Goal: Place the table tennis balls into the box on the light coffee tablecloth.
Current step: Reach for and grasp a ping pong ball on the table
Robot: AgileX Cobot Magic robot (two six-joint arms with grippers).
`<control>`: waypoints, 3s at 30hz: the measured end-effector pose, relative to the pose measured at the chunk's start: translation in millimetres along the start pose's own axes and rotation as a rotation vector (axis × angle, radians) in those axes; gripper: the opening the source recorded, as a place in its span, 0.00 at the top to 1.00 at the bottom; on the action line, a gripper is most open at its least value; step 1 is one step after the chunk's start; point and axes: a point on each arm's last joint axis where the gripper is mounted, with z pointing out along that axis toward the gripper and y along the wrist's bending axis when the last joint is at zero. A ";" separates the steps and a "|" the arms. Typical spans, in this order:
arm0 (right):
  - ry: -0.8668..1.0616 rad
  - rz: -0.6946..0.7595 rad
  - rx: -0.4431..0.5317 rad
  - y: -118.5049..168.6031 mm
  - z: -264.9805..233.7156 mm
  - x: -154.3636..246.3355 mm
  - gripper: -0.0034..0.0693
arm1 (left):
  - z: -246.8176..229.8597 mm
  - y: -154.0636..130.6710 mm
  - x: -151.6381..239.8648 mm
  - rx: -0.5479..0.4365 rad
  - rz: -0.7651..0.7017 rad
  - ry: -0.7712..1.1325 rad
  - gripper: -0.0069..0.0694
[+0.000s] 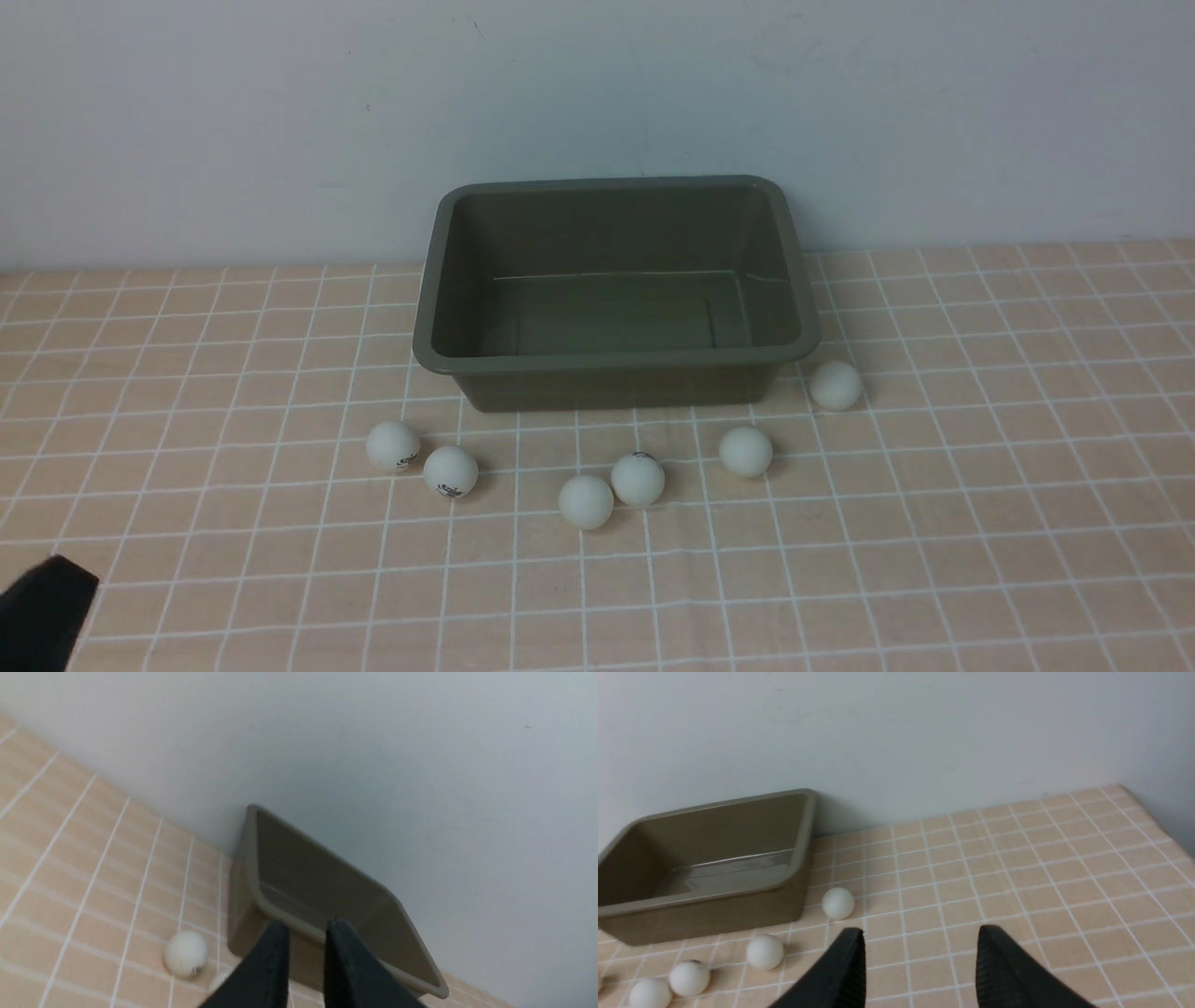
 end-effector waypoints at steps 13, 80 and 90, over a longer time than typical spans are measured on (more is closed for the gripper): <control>0.177 -0.153 -0.259 18.6 42.4 -6.9 0.53 | 2.9 -50.2 -36.4 0.158 0.391 0.156 0.82; 0.928 -0.572 -0.411 56.5 418.6 28.7 0.28 | 118.5 -16.2 -62.0 -0.084 0.693 0.770 0.57; 0.914 -0.601 -0.435 54.5 435.0 52.6 0.28 | 118.5 -16.2 -62.0 -0.084 0.694 0.770 0.57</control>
